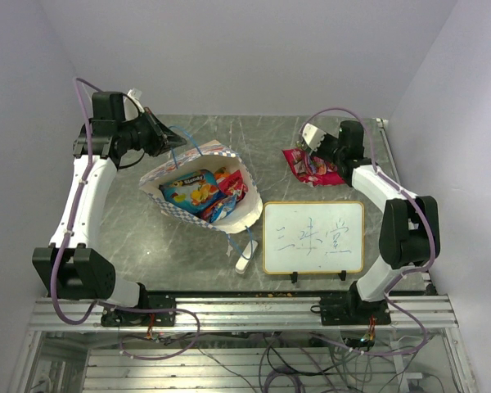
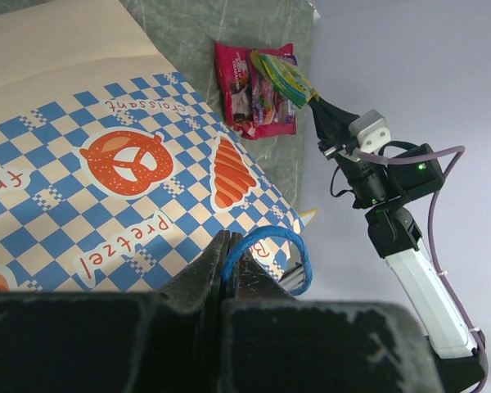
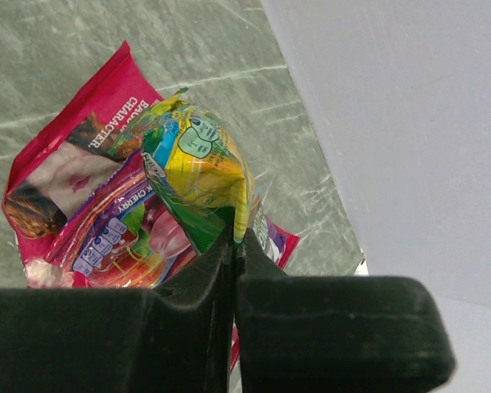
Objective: Take the snacks out of the paper bag
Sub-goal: Place the snack at the center of the board.
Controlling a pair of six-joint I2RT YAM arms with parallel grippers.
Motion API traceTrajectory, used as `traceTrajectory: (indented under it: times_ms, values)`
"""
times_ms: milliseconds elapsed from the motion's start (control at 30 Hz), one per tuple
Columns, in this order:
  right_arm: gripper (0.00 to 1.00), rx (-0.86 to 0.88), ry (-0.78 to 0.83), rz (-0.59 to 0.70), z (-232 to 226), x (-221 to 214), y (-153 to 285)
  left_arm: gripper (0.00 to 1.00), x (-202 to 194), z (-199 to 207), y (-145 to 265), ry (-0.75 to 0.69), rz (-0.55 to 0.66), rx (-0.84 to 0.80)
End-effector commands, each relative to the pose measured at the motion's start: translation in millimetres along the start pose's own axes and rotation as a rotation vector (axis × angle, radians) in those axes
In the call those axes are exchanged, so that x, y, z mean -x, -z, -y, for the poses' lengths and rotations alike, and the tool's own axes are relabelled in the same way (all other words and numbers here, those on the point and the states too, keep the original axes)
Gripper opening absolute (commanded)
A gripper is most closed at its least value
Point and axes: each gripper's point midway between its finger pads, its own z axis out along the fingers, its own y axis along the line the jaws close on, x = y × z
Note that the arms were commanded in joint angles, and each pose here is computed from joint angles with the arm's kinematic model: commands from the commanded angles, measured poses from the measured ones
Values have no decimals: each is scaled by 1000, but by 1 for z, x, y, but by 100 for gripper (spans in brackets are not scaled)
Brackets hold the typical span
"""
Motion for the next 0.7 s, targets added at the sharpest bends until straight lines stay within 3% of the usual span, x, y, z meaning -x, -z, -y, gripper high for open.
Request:
traceTrajectory:
  times_ms: [0, 333, 667]
  values:
    - [0, -61, 72, 13, 22, 2, -2, 7, 9, 9, 1, -42, 12, -33]
    - [0, 45, 77, -57, -32, -33, -1, 7, 9, 8, -4, -29, -3, -46]
    - [0, 33, 35, -113, -61, -60, 2, 7, 7, 9, -2, -29, -1, -55]
